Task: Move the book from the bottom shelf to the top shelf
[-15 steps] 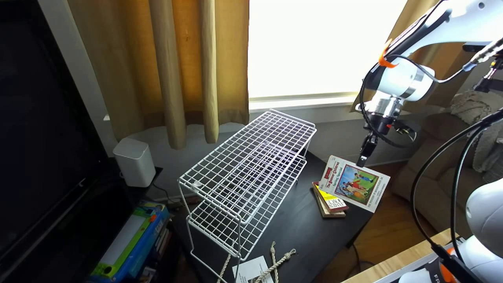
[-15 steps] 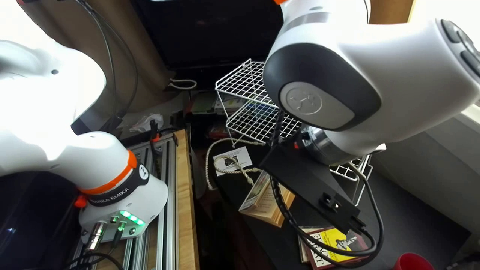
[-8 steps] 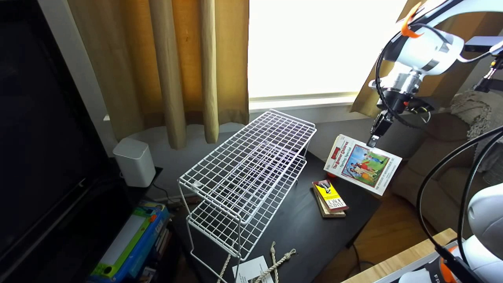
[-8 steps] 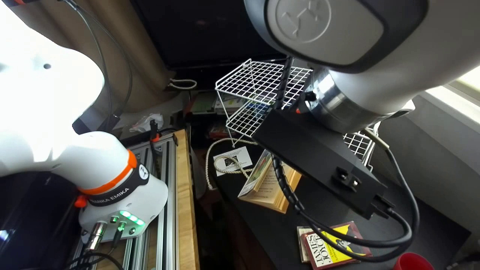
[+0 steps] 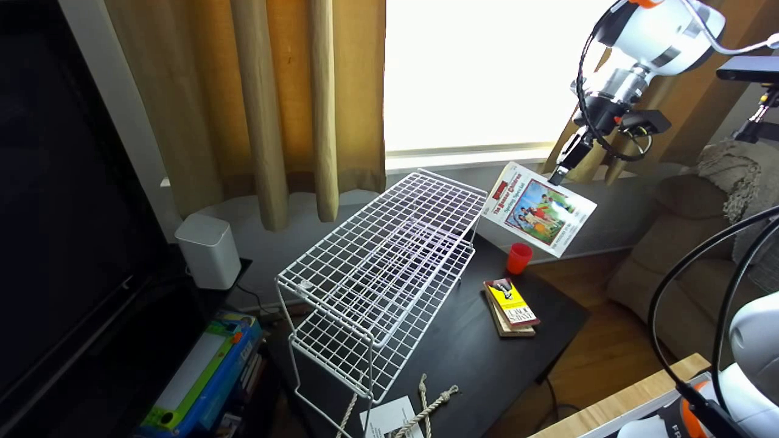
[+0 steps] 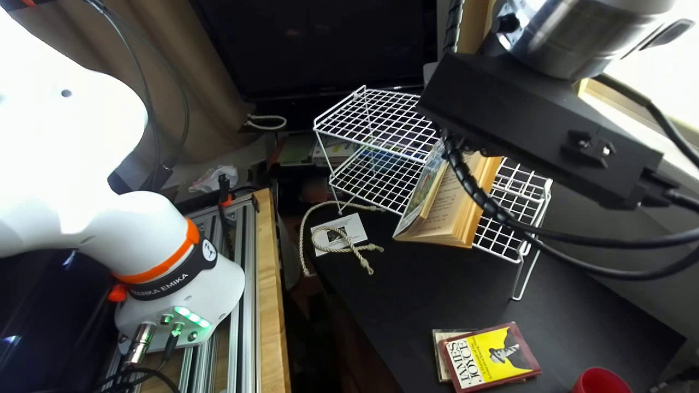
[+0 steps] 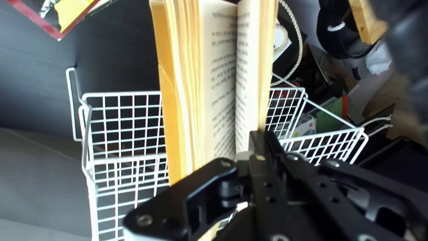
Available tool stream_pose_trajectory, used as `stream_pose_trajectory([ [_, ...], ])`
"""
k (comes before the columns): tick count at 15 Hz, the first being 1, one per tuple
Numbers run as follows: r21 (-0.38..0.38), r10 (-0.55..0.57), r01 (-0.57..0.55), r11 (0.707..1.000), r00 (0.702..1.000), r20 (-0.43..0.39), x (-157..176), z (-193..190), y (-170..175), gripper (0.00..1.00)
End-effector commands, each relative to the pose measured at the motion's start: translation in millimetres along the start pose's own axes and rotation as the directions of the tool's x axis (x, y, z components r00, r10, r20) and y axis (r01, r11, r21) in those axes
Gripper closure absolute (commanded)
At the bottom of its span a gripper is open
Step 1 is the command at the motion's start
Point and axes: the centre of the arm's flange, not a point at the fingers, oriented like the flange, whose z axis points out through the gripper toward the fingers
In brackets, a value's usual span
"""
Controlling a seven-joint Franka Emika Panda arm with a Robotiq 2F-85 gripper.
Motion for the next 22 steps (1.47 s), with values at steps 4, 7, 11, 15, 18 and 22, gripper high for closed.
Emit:
stream_pose_trajectory([
  [4, -0.057, -0.054, 0.05, 0.997, 0.996, -0.069, 93, -38, 14, 0.99],
  [7, -0.07, -0.058, 0.051, 0.996, 0.994, -0.091, 132, -37, 29, 0.99],
  [11, -0.04, -0.04, 0.037, 0.998, 0.997, -0.073, 171, -8, 49, 0.99],
  [15, -0.02, -0.013, 0.012, 1.0, 0.998, -0.055, 185, 33, 71, 0.99],
  [18, 0.009, -0.009, 0.01, 1.0, 0.998, -0.056, 192, 56, 85, 0.99],
  [22, 0.042, -0.013, 0.016, 0.999, 0.997, -0.072, 208, 74, 94, 0.99],
])
